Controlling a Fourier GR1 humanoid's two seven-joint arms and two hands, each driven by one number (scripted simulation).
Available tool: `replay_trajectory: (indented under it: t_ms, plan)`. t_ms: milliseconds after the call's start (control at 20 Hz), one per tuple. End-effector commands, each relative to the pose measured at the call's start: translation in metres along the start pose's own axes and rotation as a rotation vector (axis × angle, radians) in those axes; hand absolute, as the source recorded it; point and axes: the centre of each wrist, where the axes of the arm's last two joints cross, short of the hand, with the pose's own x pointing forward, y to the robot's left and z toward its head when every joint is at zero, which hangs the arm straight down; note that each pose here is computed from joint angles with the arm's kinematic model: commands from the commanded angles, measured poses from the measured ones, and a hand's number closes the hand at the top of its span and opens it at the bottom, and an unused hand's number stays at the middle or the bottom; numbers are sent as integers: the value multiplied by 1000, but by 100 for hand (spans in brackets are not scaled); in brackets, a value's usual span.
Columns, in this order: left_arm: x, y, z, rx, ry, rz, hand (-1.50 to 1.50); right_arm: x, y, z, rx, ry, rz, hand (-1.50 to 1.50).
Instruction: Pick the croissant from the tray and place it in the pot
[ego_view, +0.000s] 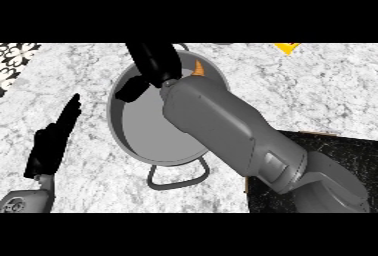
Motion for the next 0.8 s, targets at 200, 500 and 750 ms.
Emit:
replay_trajectory:
  t_ms: [200,500,750]
  plan:
    - [-11,15,4,32,22,0,0,2,-17,-2,-161,-17,-374,-150]
    - [-10,25,10,73,36,15,0,-29,-11,5,-46,-12,-491,-150]
    - [-7,38,23,91,74,7,0,-50,-26,11,6,-34,-563,-150]
